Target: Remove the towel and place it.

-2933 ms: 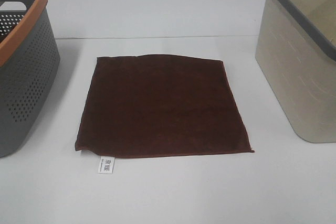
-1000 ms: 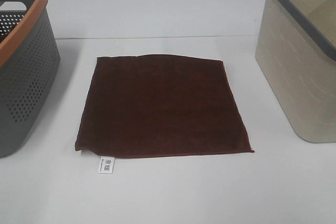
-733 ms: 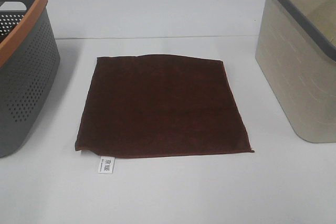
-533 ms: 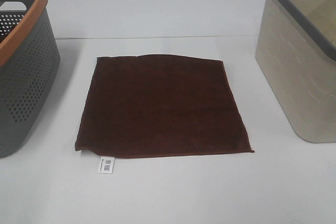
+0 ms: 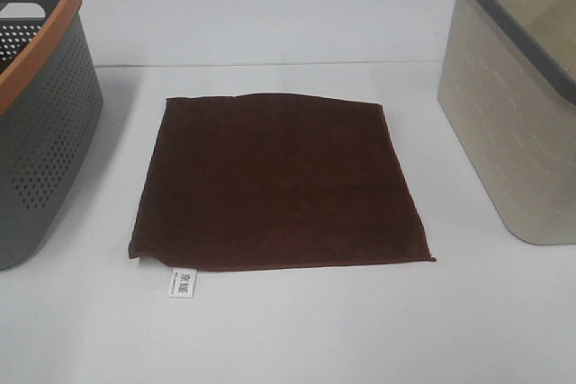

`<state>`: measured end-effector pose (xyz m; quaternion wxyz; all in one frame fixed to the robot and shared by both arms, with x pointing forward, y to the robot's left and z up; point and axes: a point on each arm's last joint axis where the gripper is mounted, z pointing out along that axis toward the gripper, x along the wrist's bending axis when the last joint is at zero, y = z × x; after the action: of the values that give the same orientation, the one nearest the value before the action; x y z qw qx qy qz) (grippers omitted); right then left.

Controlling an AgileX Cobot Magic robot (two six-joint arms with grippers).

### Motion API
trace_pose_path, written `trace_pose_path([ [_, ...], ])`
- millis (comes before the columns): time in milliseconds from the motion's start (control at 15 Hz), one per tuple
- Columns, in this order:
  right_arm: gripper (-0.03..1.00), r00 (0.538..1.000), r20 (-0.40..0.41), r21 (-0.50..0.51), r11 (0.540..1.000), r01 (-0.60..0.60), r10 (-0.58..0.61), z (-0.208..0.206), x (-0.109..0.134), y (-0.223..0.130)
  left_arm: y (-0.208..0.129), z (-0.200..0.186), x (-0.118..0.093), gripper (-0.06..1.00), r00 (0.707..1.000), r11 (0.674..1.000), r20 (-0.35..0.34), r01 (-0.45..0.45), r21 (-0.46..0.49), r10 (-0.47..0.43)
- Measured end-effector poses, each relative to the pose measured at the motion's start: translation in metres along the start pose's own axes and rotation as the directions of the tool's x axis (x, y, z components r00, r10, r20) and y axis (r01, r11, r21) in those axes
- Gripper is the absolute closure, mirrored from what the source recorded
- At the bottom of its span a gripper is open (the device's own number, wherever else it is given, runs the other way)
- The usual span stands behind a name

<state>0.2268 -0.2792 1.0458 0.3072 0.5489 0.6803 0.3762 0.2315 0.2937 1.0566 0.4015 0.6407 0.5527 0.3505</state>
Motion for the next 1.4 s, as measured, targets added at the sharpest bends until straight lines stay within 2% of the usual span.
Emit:
trace_pose_path([
  [1400,0.28,1.0,0.0,0.0,1.0,0.0,0.0,0.0,0.0,0.0,0.0,0.0,0.0,0.06,1.0,1.0,0.0,0.0,0.0,0.0],
])
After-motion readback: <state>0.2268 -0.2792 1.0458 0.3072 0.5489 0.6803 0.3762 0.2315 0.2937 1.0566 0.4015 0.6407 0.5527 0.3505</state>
